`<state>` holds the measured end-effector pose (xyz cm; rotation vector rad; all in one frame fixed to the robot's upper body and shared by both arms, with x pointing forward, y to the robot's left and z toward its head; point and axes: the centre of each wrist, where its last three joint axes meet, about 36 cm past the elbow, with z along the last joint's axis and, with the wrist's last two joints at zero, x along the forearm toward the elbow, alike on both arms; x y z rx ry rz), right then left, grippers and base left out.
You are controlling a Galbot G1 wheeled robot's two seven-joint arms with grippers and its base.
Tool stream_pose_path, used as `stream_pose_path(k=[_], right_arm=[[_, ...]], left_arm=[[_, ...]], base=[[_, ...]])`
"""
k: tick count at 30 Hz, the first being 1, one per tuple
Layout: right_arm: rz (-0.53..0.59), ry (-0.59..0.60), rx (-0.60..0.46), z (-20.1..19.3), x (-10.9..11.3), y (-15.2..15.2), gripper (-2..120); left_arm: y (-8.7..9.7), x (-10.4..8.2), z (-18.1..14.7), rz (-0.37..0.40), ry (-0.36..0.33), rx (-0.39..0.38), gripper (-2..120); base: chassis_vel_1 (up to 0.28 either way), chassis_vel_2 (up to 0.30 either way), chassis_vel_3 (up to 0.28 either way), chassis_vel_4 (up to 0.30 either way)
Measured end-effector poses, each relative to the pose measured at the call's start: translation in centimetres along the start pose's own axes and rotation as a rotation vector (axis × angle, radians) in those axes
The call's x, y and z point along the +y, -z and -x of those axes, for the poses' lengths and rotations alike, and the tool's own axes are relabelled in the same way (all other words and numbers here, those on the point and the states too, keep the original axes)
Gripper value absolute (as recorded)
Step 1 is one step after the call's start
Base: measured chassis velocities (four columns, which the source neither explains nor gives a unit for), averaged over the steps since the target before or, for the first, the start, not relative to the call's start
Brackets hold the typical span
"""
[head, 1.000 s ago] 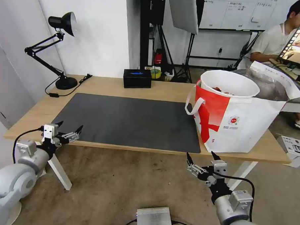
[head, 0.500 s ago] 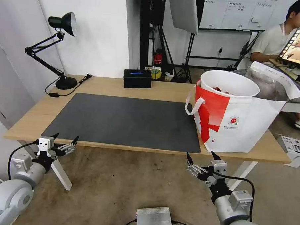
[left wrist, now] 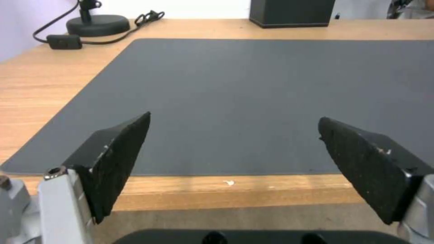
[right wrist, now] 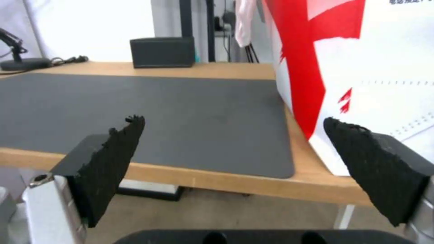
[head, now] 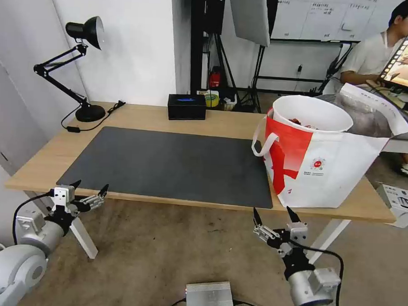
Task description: Pick up the trash from the table and place it into the takeout bag.
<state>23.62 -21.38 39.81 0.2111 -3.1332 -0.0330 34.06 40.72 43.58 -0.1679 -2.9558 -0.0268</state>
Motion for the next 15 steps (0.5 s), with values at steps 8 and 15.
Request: stream_pose_path(k=[8,15], right_arm=[[0.002,0.030,-0.049,0.00,-0.02,-0.44,100],[0.003,0.028,-0.048,0.06,0.05,-0.52,100]], left_arm=[[0.00,-0.01,0.01,0.000,0.000,0.000,100],[0.01,-0.01,0.03,-0.001,-0.001,0.000,100]], base=[[0.000,0.000,0.000,0.000],[0.000,0.000,0.000,0.000]])
